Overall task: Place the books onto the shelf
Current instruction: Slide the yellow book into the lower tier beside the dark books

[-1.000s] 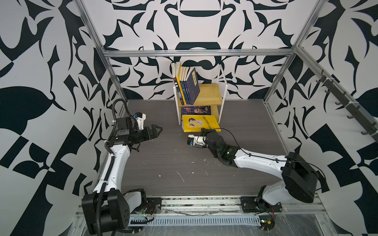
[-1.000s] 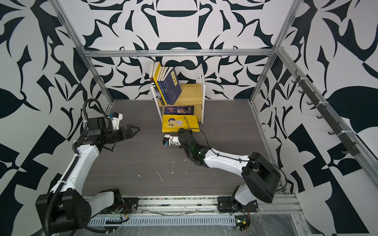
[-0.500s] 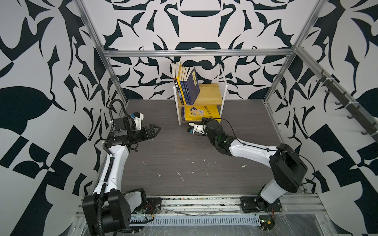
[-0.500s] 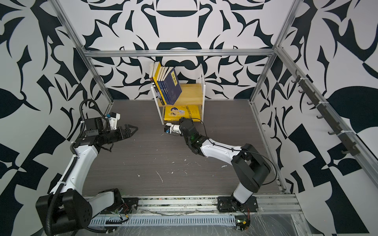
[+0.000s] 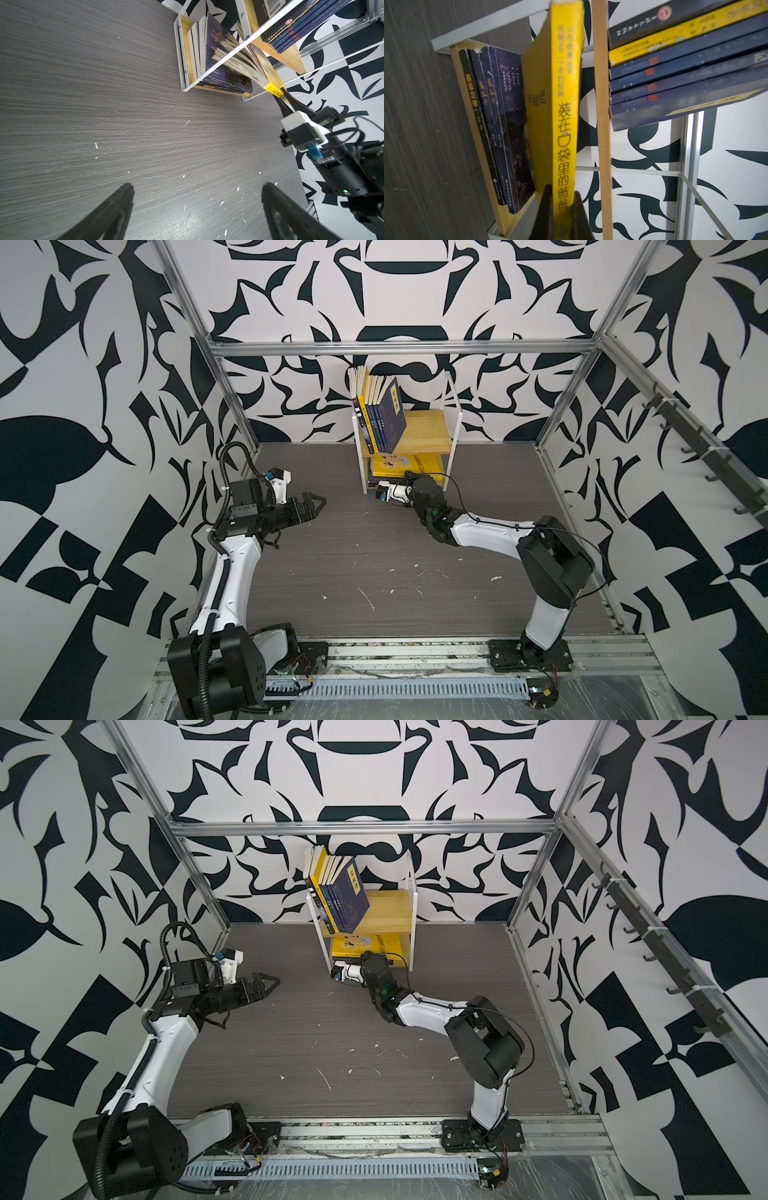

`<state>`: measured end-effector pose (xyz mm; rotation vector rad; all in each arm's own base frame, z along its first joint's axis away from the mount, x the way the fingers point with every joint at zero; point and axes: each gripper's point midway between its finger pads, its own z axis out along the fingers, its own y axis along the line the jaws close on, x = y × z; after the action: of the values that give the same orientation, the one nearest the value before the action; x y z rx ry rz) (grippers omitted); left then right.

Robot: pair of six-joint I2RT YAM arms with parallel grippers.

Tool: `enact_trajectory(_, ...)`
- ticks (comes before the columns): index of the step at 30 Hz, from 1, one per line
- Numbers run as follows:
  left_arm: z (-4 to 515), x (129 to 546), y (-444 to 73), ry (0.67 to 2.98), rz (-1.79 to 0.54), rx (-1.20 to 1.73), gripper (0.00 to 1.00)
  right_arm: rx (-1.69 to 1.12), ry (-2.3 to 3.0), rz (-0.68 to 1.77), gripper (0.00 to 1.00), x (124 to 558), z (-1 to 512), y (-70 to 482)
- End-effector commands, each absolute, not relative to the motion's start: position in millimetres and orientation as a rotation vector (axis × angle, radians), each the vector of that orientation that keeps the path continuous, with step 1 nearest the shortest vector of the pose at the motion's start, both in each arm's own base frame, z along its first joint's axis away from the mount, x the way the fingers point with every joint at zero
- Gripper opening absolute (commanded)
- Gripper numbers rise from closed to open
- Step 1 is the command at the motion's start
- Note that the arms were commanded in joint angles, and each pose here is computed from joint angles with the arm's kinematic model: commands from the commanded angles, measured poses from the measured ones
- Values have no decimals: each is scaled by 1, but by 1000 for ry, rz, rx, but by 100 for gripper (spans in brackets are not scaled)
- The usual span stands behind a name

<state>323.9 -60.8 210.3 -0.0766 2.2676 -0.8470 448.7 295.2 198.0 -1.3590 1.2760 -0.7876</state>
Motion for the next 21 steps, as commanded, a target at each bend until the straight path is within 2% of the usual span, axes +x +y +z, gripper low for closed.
enact_trajectory(1,210,323,-61,2257,-869,-78,100,-1151,1184,-773,0,458,263,302)
enact_trajectory(10,210,324,-60,2256,-873,-84,100,-1341,1273,-727,0,457,189,307)
enact_trajectory(21,209,325,-59,2256,-866,-86,100,-1453,1407,-625,0,477,157,304)
